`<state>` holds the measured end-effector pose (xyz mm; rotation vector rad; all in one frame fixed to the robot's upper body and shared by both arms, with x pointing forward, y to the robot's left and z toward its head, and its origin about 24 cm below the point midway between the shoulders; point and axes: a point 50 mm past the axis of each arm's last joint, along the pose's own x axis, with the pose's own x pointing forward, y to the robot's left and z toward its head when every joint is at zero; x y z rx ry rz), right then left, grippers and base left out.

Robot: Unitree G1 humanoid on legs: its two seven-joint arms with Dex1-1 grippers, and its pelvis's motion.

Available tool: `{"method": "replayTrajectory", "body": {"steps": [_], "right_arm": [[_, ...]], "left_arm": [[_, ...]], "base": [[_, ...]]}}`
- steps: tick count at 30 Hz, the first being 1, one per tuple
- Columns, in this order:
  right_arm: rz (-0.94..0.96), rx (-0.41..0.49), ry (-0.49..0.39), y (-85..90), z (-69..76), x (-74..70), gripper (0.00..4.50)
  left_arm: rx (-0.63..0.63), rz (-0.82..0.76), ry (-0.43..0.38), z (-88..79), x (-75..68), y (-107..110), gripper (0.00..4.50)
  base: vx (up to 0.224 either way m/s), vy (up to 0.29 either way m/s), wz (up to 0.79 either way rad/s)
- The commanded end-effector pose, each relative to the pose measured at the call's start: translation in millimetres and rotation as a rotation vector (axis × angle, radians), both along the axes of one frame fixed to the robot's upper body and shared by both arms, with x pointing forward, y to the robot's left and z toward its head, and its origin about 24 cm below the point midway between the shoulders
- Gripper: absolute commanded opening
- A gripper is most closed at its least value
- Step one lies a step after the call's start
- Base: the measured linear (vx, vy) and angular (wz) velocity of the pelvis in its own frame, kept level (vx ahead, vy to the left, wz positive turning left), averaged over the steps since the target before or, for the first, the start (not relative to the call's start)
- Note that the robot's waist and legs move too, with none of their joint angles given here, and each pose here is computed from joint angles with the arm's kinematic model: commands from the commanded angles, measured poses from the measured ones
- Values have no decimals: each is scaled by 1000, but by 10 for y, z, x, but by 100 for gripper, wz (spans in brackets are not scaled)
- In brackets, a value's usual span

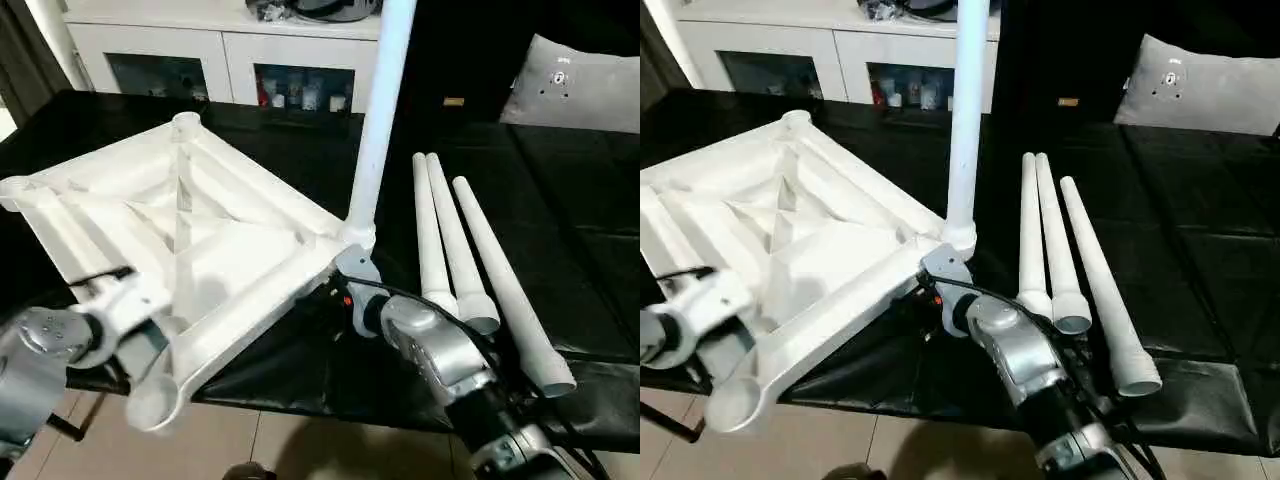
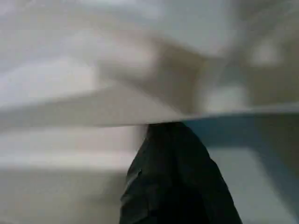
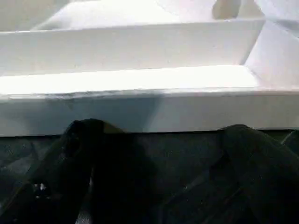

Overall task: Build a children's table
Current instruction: Rotate table base

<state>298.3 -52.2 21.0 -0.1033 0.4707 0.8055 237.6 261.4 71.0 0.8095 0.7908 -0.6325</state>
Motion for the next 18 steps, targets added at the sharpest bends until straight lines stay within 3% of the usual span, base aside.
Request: {"method": "replayTrajectory", "body": {"steps": [1, 5, 6, 11, 12, 18], "right_arm": [[-6, 20, -17, 34, 47, 42, 450], [-16, 2, -34, 23, 56, 89, 450], [-23, -5, -47, 14, 71, 126, 450], [-41, -4, -61, -6, 107, 184, 450], [-64, -20, -80, -54, 130, 241, 450], [-106, -44, -104, -167, 159, 333, 450]], "left_arm": [[-105, -128, 79, -122, -83, -186, 4], [-215, -168, 76, -131, -64, -333, 4], [-279, -219, 94, -133, -46, -458, 4], [-355, -270, 106, -141, -10, -617, 4], [-389, -306, 77, -163, 61, -734, 4], [-455, -340, 17, -247, 245, -977, 4]], "base": [[0, 0, 0], [0, 0, 0], [0, 0, 0], [0, 0, 0], [0, 0, 0], [0, 0, 0]]}}
